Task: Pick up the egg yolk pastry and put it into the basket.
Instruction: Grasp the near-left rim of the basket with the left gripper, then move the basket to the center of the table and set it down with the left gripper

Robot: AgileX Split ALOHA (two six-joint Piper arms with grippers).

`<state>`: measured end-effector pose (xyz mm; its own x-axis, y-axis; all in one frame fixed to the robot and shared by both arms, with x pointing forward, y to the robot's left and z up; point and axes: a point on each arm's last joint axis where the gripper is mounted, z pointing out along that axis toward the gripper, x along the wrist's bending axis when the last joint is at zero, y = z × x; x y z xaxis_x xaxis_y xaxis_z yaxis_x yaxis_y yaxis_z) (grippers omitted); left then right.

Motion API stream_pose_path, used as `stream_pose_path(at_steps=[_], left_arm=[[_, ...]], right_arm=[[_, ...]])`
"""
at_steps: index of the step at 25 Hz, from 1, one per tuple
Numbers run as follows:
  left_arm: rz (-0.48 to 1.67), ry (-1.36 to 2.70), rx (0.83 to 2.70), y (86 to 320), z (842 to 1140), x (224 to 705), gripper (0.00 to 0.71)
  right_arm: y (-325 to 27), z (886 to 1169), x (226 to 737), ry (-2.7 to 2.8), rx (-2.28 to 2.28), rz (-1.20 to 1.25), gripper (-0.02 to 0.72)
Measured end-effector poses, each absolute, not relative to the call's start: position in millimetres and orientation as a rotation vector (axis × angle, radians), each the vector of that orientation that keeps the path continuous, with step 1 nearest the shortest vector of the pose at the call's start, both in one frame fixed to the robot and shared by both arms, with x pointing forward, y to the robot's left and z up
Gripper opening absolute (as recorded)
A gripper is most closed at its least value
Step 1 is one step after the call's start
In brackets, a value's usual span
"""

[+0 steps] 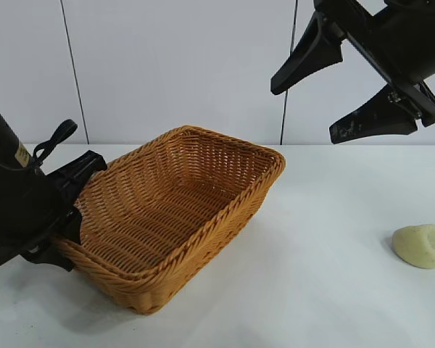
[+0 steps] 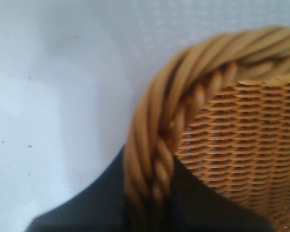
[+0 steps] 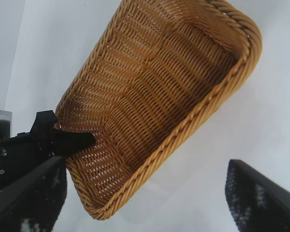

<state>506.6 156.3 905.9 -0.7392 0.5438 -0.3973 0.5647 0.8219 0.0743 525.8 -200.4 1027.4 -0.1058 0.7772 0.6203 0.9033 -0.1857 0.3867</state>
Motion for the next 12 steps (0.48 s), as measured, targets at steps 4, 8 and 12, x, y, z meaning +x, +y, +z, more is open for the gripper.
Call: stream_pose_path(at_steps=[4,8,12], left_arm=[[-0.045,2.548,0.899,155.2,926.5,518.3,0.087],[-0.041,2.474,1.013,161.9,952.3,541.5,0.086],[-0.081,2.397,1.243,173.1,966.3,563.2,0.086]], right_arm=[[-200.4,1027.4,525.8,-1.892,-1.984,-1.167,0.637],[-200.4,1027.4,525.8,-1.892,-1.984,-1.167,0.637],[-200.4,1027.4,525.8,-1.892,-1.984,-1.167,0.637]])
